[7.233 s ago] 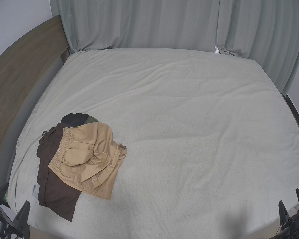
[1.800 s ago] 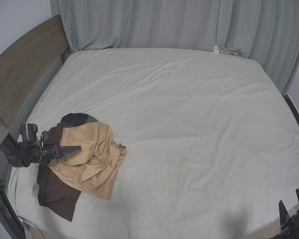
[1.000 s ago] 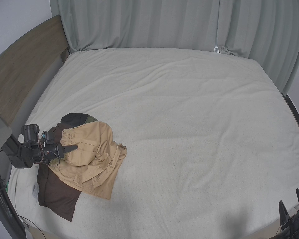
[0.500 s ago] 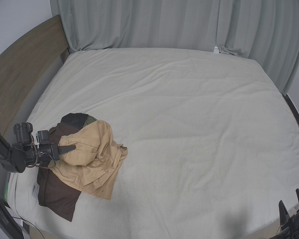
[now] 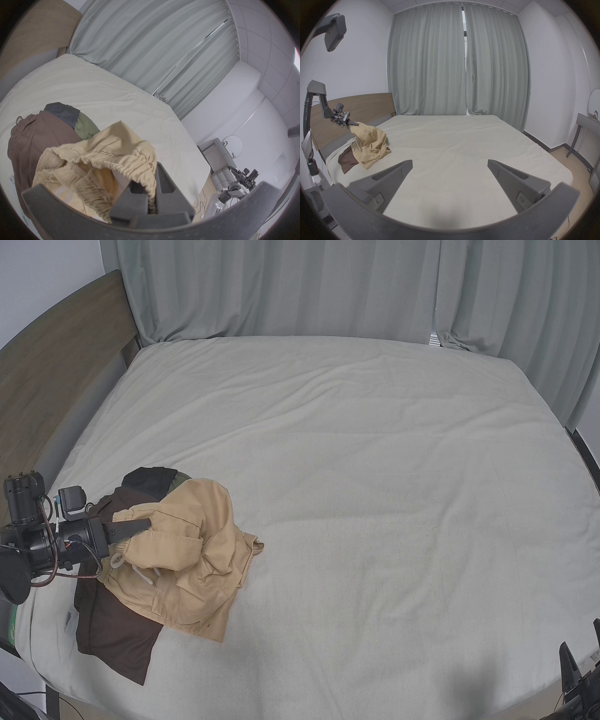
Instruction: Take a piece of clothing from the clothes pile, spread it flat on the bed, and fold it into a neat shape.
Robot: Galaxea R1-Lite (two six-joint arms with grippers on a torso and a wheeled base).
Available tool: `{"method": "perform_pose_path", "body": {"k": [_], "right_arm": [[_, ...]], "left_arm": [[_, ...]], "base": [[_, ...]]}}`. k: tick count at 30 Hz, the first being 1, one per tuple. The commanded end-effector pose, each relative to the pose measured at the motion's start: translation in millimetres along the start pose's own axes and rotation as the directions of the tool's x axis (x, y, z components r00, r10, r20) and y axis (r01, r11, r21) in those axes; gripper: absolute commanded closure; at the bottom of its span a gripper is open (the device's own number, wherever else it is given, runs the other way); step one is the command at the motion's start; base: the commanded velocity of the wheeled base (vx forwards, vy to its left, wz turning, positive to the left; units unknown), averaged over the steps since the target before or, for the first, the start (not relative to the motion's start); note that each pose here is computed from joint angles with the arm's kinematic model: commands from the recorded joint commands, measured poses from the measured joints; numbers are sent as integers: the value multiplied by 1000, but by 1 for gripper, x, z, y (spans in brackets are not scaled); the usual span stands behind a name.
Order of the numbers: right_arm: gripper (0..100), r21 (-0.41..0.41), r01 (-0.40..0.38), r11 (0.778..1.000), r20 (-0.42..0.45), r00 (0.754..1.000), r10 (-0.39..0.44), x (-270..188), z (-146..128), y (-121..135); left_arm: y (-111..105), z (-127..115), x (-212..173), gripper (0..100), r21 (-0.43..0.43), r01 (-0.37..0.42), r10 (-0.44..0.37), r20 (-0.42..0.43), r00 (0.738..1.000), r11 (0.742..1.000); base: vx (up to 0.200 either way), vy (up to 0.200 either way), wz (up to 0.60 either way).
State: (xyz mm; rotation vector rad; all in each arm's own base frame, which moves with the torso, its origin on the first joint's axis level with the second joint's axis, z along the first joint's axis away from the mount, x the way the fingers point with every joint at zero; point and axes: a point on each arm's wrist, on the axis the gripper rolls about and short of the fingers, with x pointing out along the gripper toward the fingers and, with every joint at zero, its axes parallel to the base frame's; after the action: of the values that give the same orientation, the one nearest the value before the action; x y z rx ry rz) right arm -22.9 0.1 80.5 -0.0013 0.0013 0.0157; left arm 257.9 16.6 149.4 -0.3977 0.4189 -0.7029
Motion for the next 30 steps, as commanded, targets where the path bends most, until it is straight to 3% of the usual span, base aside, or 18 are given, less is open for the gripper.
{"method": "perform_pose_path", "body": {"k": [1, 17, 23, 30], "right_arm": [[0, 0, -1, 1000, -2, 1000, 1, 0, -5, 0], [0, 0, -1, 1000, -2, 1000, 1, 0, -5, 0], [0, 0, -1, 1000, -2, 1000, 1, 0, -5, 0], [0, 0, -1, 1000, -2, 1000, 1, 0, -5, 0]], "left_arm": [[-23, 2, -12, 100, 37, 5, -7, 37, 999, 999], [-42, -20, -3, 100, -36, 43, -45, -34, 998, 998], [-68, -17, 12, 100, -103, 37, -37, 0, 999, 994], [-98, -12, 31, 100, -169, 92, -72, 121, 990, 981]], "base": [[0, 0, 0], [0, 0, 0], [0, 0, 0], [0, 0, 0]]}}
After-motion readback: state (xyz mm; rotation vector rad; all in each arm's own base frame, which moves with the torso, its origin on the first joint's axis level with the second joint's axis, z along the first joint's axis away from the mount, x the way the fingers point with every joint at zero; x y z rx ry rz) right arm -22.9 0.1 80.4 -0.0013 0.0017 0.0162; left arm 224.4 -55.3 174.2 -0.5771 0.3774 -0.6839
